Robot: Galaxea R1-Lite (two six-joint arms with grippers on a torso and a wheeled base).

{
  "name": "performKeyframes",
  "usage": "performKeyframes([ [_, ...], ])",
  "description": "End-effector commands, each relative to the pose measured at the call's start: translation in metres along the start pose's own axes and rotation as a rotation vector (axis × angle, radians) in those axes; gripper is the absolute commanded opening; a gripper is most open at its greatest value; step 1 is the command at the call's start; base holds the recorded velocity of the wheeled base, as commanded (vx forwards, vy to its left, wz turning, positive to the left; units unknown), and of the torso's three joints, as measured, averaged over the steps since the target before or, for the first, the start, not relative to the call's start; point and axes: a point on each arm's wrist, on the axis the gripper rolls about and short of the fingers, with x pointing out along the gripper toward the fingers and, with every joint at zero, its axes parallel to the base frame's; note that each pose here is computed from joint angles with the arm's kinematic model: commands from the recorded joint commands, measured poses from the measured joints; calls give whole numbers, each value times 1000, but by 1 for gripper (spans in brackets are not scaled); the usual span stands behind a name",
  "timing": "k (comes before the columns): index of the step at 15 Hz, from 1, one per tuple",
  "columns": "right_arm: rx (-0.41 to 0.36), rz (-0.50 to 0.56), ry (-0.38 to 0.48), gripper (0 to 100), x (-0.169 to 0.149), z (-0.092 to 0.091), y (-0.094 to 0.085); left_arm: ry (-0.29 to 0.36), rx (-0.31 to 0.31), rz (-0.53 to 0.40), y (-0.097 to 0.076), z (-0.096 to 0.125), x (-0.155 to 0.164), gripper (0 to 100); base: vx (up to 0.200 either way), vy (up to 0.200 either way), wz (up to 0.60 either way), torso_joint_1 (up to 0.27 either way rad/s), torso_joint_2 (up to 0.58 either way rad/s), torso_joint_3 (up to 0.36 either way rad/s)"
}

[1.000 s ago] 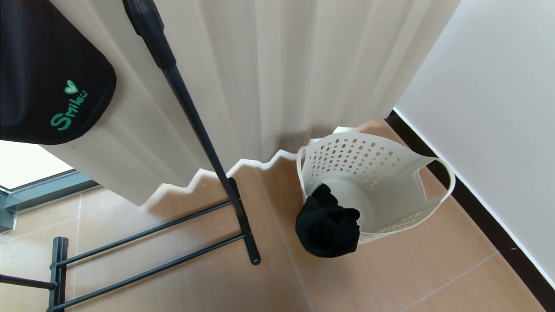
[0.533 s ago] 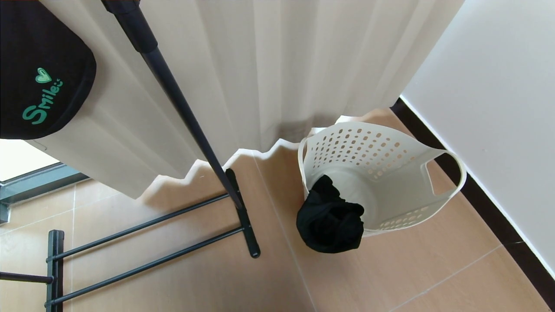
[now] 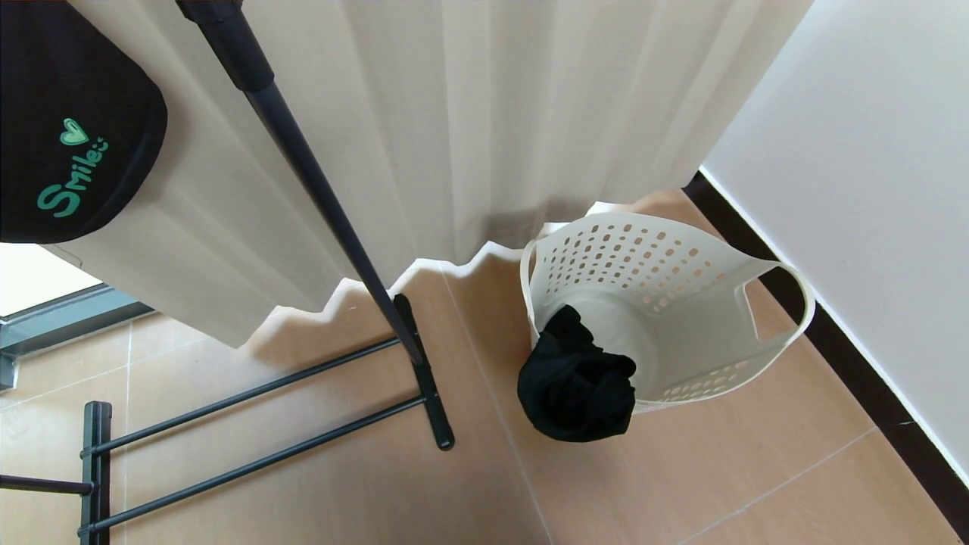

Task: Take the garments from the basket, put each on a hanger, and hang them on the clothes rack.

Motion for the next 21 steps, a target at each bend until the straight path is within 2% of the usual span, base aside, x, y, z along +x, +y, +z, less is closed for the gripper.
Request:
performKeyframes([
  [1,-25,95,247,100,38,36,2,1,0,0,0,0,0,100,0,0,0,0,0,0],
  [2,-130,160,369,100,74,59,8,1,-2,0,0,0,0,100,0,0,0,0,0,0],
  [4,-280,204,430,100,111,80,13,1,0,0,0,0,0,100,0,0,0,0,0,0],
  [5,-332,237,437,100,125,87,16,1,0,0,0,0,0,100,0,0,0,0,0,0],
  [7,-572,390,444,100,173,102,23,1,-2,0,0,0,0,100,0,0,0,0,0,0],
  [8,-667,429,452,100,197,106,26,1,0,0,0,0,0,100,0,0,0,0,0,0],
  [9,-725,454,459,100,213,106,29,1,0,0,0,0,0,100,0,0,0,0,0,0],
  [11,-891,514,426,100,245,110,37,1,0,0,0,0,0,100,0,0,0,0,0,0],
  [12,-1011,548,392,100,268,114,43,1,0,0,0,0,0,100,0,0,0,0,0,0],
  [14,-1094,608,350,100,287,115,65,1,0,0,0,0,0,100,0,0,0,0,0,0],
  [17,-1183,579,383,100,315,106,101,1,0,0,0,0,0,100,0,0,0,0,0,0],
  [19,-1226,548,427,100,331,95,115,1,0,0,0,0,0,100,0,0,0,0,0,0],
  [21,-1246,524,457,100,341,88,119,1,0,0,0,0,0,100,0,0,0,0,0,0],
])
